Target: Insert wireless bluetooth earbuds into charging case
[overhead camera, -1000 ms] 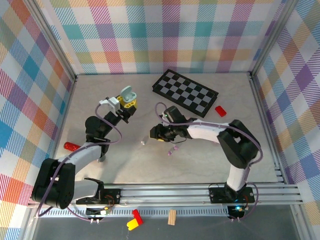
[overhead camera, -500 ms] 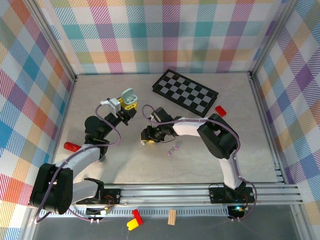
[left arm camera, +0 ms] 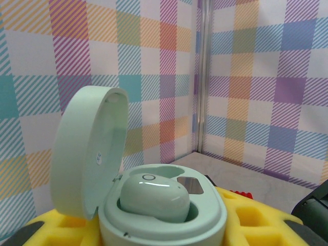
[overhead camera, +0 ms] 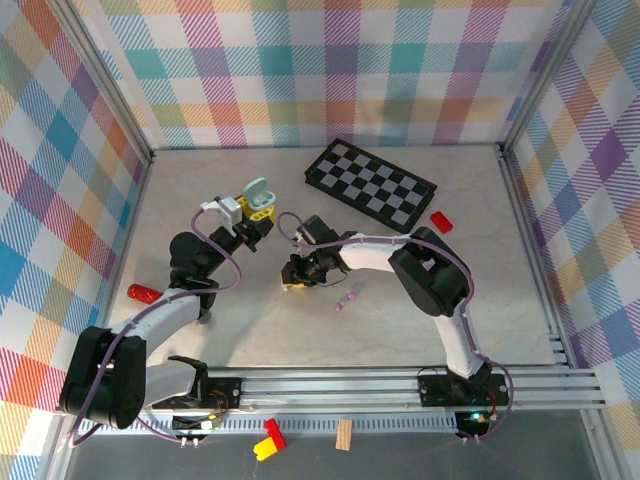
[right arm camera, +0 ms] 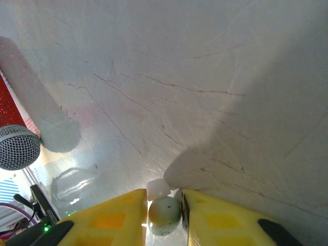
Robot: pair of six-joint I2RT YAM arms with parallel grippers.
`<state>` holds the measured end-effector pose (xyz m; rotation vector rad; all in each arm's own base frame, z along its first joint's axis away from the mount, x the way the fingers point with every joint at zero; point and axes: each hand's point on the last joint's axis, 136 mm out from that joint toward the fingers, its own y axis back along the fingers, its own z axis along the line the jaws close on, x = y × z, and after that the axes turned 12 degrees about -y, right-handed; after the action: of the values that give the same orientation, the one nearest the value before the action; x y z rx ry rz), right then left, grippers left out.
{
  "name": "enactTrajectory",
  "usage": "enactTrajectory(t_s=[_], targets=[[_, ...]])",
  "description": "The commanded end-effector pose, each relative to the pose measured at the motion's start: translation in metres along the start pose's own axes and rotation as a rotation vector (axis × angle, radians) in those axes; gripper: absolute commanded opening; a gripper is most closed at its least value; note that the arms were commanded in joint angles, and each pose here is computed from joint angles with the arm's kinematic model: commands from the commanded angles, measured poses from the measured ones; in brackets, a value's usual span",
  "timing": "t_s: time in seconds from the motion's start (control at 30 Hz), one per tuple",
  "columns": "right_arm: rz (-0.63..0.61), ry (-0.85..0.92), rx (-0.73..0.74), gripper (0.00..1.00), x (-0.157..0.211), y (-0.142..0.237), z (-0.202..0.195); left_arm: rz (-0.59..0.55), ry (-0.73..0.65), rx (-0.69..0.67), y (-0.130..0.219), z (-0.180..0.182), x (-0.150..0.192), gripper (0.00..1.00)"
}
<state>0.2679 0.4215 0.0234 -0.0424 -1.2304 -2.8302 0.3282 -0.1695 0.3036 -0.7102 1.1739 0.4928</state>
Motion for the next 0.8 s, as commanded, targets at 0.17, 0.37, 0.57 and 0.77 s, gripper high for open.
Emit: enactTrajectory(t_s=[0.17,0.37,0.57,0.77], targets=[[-0.084,-0.013,0.099,0.18,-0.002,0.019,-0.010,-0.004,-0.030,0.010,0.006,-0.002,-0.005,0.00],[-0.231,-0.083,0.144,0.19,-0.022,0.061,-0.034,0.004,-0.023,0.025,0.006,-0.005,-0.003,0.00],[-0.326,-0.199,0.160,0.19,-0.039,0.102,-0.082,-0.004,-0.014,0.038,0.004,-0.007,-0.003,0.00],[-0.400,-0.286,0.199,0.19,-0.040,0.139,-0.131,-0.003,-0.004,0.046,0.003,-0.007,-0.002,0.00]])
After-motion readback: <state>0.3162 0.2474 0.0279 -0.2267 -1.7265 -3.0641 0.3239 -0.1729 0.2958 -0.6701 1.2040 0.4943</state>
